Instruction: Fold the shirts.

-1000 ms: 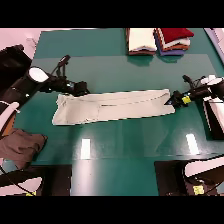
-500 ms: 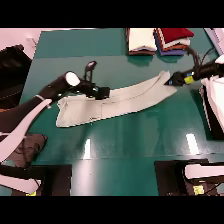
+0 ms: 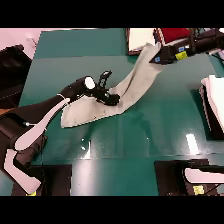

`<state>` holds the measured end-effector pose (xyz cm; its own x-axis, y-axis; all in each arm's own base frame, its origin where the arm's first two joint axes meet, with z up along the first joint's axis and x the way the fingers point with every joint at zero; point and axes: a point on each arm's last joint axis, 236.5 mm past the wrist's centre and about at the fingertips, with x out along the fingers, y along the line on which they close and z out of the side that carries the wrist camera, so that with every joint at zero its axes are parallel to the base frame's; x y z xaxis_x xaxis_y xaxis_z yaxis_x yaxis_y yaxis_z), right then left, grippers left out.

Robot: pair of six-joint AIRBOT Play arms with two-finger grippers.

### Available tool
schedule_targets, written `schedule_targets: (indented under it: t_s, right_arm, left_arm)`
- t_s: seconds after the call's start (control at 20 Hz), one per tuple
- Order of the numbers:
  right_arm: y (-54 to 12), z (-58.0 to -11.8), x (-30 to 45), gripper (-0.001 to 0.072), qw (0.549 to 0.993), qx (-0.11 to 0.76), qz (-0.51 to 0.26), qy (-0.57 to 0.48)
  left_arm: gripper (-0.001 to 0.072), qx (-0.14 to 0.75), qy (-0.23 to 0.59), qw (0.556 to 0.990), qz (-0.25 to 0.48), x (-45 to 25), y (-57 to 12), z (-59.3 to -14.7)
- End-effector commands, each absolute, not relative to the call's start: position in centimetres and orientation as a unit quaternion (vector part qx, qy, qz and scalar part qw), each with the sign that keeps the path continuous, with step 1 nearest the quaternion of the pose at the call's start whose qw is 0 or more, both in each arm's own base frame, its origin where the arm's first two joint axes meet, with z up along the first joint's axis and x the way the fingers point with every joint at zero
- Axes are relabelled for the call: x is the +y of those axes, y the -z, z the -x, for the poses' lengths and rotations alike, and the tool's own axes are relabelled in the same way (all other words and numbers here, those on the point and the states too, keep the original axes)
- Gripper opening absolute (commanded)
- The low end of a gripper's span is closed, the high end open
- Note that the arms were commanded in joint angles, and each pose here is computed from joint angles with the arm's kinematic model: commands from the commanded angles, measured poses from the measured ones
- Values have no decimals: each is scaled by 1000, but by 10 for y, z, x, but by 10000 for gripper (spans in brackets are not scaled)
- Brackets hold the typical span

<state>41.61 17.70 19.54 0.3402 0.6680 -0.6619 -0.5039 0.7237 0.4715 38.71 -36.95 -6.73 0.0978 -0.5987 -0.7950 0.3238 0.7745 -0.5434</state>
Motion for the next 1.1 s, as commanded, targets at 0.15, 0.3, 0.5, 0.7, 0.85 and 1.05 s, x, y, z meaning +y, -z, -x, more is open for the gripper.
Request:
schedule_targets:
  t_s: [0.15, 0.3, 0.5, 0.7, 0.85, 1.05]
  right_arm:
    - [-222, -395, 236, 17, 804, 427, -79, -406]
    - [-226, -385, 261, 17, 797, 421, -77, -426]
    - [-233, -374, 310, 17, 781, 401, -95, -469]
    - [-206, -352, 403, 18, 737, 401, -116, -532]
    - [-174, -331, 489, 171, 720, 370, -122, -574]
    - [-151, -323, 522, 319, 721, 358, -93, -586]
  left_arm:
    - [20, 584, 320, 739, 107, -369, 57, -395]
    - [20, 555, 312, 766, 89, -348, 18, -419]
    - [21, 481, 260, 833, 82, -260, -80, -460]
    - [22, 365, 174, 910, 92, -134, -205, -465]
    - [22, 287, 95, 950, 72, -57, -275, -440]
    - [21, 262, 61, 961, 68, -25, -304, -411]
